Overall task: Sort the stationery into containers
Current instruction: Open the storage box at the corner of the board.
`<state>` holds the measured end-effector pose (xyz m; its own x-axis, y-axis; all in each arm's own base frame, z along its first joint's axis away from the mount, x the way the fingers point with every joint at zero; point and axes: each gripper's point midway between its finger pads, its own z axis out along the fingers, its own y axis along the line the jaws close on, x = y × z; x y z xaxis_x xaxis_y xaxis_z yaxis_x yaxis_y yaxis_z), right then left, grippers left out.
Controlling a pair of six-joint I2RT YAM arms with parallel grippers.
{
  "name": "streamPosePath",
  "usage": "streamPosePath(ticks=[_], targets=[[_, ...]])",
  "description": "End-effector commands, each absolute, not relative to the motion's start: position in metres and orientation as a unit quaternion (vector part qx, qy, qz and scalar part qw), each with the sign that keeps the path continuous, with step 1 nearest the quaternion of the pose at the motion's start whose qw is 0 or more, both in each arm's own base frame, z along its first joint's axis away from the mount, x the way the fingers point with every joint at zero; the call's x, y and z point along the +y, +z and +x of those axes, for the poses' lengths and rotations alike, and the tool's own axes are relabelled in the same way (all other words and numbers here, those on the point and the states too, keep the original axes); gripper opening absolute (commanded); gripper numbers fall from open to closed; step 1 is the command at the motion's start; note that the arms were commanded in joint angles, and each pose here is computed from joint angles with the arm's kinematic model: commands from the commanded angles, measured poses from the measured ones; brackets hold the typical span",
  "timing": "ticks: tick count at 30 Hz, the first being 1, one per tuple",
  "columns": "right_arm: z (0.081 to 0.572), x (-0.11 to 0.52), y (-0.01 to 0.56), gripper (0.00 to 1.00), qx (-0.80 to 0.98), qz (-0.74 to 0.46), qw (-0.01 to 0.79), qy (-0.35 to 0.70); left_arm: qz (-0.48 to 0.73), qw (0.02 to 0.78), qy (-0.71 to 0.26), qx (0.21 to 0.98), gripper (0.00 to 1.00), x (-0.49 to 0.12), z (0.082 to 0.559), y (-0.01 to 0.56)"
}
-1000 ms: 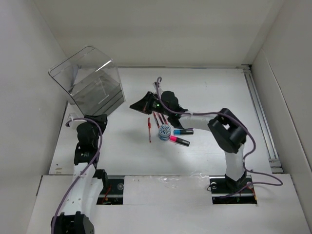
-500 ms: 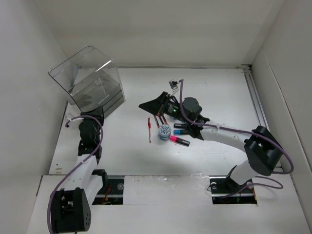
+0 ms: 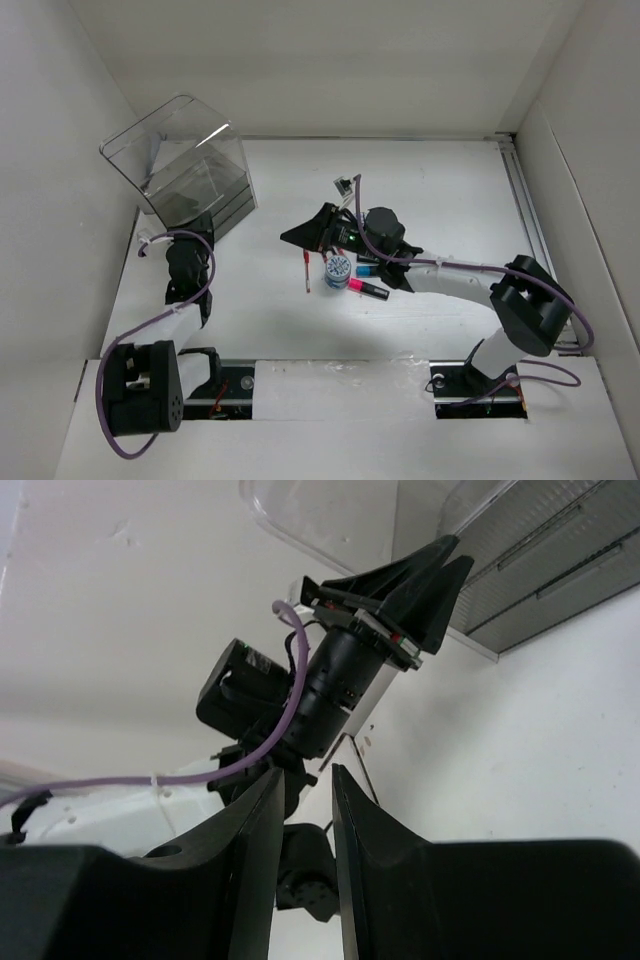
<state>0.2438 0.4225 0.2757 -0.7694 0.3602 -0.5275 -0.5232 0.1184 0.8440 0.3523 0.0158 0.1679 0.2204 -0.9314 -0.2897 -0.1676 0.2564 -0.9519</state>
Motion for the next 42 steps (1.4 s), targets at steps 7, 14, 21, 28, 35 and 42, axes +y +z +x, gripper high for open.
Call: streamPosePath(ticks=[7,14,21,28,35,42], targets=[[0.225,0.439,0.276,0.32,0.646,-0.112,0.314,0.686,-0.5,0.613,-0.358,0.495,0.21,0.016,0.364,0.192],[0.221,0.446,0.267,0.32,0.652,-0.117,0.302,0.685,-0.484,0.627,-0.365,0.489,0.2,0.015,0.363,0.201],[0.223,0.448,0.267,0.32,0.652,-0.117,0.302,0.685,-0.482,0.635,-0.345,0.495,0.22,0.019,0.362,0.202],[0.218,0.443,0.273,0.3,0.651,-0.121,0.3,0.687,-0.495,0.624,-0.353,0.491,0.21,0.019,0.378,0.193],[0.211,0.439,0.262,0.3,0.658,-0.131,0.291,0.683,-0.489,0.629,-0.367,0.48,0.12,0.018,0.383,0.2],[0.202,0.444,0.257,0.3,0.656,-0.137,0.284,0.686,-0.479,0.646,-0.343,0.484,0.0,0.023,0.378,0.211]])
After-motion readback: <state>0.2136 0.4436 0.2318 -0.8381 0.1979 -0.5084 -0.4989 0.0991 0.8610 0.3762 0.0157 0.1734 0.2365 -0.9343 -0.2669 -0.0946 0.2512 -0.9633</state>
